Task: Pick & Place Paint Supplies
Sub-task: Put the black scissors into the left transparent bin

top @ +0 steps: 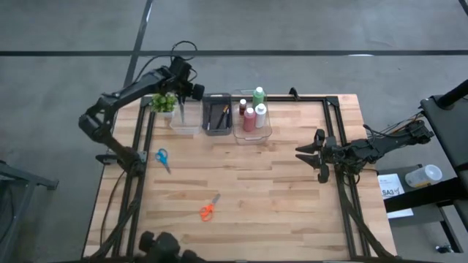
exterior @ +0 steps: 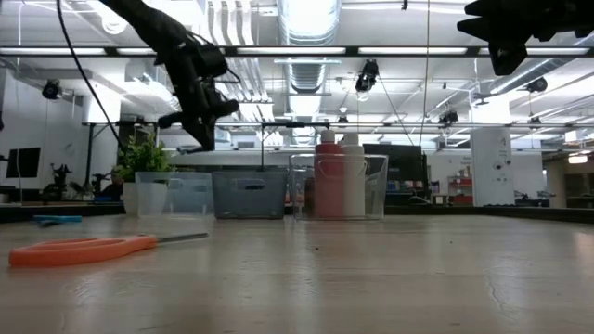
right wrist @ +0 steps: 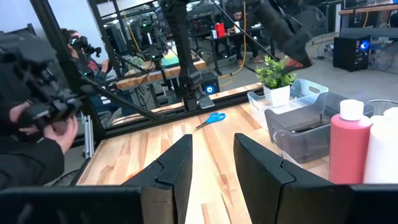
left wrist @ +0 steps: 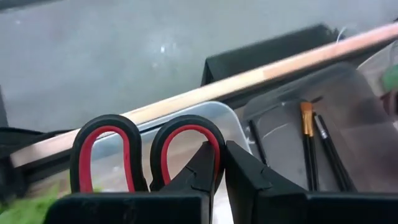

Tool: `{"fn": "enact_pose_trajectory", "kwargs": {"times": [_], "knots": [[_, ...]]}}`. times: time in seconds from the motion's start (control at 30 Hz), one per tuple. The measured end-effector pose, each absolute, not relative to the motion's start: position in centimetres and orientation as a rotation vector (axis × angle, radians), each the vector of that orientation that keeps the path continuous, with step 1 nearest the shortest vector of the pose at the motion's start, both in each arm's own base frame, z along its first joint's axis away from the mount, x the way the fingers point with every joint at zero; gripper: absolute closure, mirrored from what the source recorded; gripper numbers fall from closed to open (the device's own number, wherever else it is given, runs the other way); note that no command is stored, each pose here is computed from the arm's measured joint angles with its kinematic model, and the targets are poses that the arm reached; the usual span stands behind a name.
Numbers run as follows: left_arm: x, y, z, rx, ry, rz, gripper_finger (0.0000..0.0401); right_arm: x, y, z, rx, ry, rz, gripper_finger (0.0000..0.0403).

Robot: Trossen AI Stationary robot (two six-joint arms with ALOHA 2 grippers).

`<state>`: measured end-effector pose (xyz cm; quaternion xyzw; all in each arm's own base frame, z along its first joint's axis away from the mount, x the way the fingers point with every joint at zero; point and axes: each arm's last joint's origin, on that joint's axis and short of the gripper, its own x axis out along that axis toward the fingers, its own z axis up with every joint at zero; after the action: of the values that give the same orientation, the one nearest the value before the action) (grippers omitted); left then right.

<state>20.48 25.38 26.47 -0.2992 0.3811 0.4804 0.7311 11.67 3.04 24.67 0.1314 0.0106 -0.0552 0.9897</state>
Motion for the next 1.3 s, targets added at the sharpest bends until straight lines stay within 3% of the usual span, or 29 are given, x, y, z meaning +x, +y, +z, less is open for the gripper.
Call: {"fn": "enact_pose_trajectory", "kwargs": {"times": [0.43,0.93,1.3], "knots": [[22.2,27.9,20.6,-0.64,1.006,0.988,0.0376,11.7,3.0,24.7,0.264,0.021,-0.111,0.0287],[22.2,28.4,20.1,-0.637,0.992,1.015,0.0375,11.7,3.0,24.7,0.264,0.021,-0.111,0.0287],[22.1,28.4,20.0,-0.651,0.99,1.028,0.0299,11.7,3.0,24.7,0.264,0.021,-0.111,0.0287]]}}
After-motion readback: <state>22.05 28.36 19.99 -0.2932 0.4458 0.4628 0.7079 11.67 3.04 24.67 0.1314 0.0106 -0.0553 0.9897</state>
